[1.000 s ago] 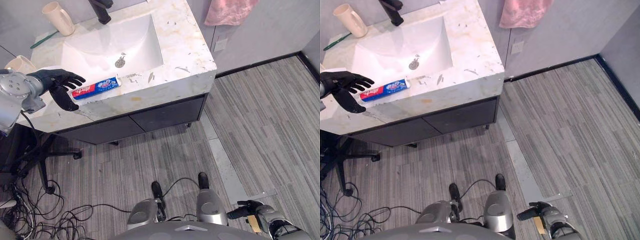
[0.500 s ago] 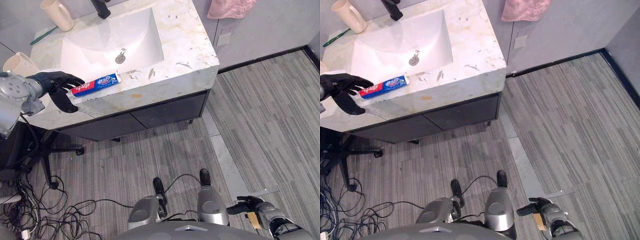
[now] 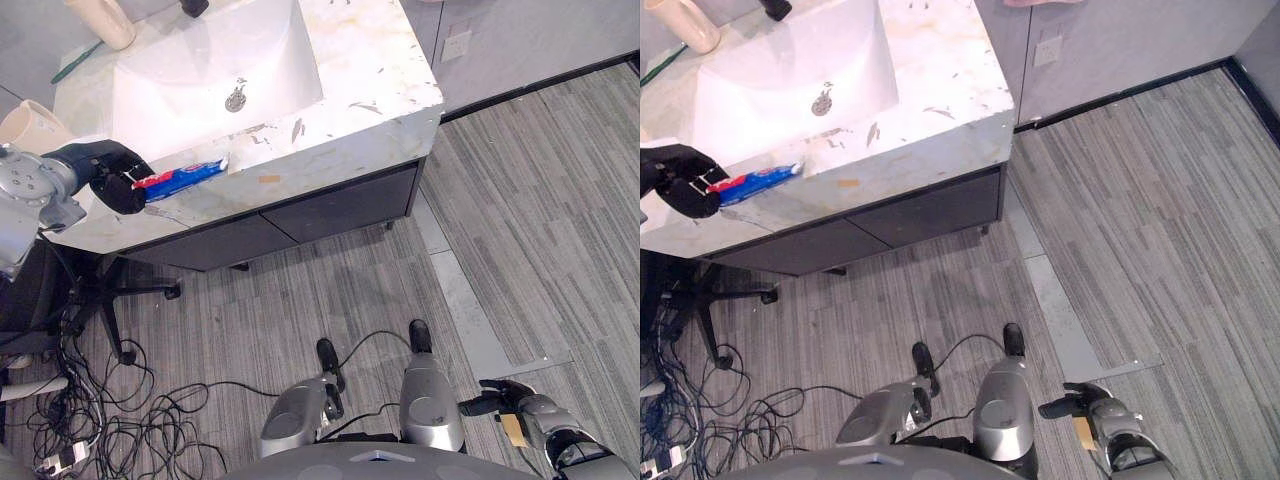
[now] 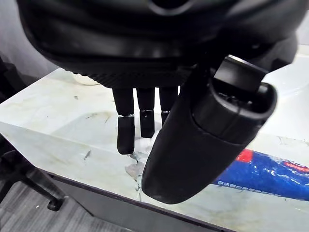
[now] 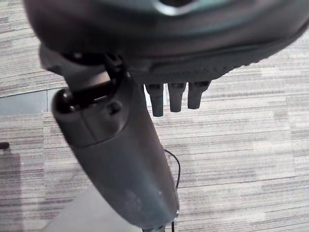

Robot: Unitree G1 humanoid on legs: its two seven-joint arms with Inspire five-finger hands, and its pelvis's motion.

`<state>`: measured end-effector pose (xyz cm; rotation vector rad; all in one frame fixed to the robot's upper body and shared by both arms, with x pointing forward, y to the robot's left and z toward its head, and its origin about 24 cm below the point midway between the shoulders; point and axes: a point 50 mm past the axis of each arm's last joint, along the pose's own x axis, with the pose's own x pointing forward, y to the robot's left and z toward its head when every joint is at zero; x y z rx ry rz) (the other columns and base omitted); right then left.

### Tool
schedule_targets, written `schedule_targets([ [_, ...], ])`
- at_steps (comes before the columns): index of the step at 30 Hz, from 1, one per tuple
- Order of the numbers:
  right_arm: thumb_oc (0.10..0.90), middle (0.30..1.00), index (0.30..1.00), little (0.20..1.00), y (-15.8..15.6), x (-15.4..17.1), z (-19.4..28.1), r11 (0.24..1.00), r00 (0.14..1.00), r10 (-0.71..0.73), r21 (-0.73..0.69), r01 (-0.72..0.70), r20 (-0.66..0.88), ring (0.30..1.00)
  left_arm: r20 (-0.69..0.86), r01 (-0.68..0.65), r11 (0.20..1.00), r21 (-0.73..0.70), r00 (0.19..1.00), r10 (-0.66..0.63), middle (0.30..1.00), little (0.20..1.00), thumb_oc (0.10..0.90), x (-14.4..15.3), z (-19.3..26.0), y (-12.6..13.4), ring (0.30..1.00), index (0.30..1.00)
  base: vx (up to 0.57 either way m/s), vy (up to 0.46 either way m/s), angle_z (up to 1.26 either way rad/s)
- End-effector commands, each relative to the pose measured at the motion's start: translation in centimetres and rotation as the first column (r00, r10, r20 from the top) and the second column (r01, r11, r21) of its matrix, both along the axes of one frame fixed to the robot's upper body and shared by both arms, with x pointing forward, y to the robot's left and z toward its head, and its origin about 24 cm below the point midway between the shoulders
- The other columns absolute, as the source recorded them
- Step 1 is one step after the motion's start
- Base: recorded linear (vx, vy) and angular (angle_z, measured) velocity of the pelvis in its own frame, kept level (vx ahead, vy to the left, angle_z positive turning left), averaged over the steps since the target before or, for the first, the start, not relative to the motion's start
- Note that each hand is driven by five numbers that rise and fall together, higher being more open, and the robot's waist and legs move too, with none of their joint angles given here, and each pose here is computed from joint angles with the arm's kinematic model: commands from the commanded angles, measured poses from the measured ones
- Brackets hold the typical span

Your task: Organize the bathroom.

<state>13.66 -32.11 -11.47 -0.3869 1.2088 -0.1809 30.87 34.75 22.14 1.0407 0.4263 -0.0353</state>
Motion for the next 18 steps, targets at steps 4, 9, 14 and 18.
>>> schedule_targets([
  [4, 0.8, 0.9, 0.9, 0.9, -1.7, -2.0, 0.2, 0.997, 0.997, -0.073, -0.035, 0.073, -0.003, 0.9, 0.109, -0.108, 0.992, -0.071, 0.987, 0.115, 0.3, 0.3, 0.4, -1.2, 1.0, 2.4, 0.3, 0.3, 0.0, 0.0, 0.0],
  [9, 0.8, 0.9, 0.9, 0.9, -1.6, -2.1, 0.3, 0.967, 0.96, -0.253, -0.012, 0.256, 0.122, 0.9, 0.216, 0.016, 0.892, -0.451, 0.972, 0.092, 0.3, 0.3, 0.4, -0.7, 0.2, 0.0, 0.3, 0.3, 0.02, -0.005, 0.01],
  [14, 0.8, 0.9, 0.9, 0.9, -3.7, -1.8, 2.2, 0.875, 0.814, -0.462, 0.029, 0.484, 0.354, 0.9, 0.319, 0.082, 0.828, -0.554, 0.94, 0.121, 0.3, 0.3, 0.4, -1.2, 0.4, -1.8, 0.3, 0.3, 0.05, -0.04, 0.03],
  [18, 0.8, 0.9, 0.9, 0.9, -6.8, -0.7, 6.2, 0.824, 0.667, -0.476, 0.025, 0.567, 0.573, 0.9, 0.369, 0.127, 0.811, -0.571, 0.922, 0.115, 0.3, 0.3, 0.4, -1.9, 1.1, -2.8, 0.3, 0.3, 0.04, -0.07, -0.03],
])
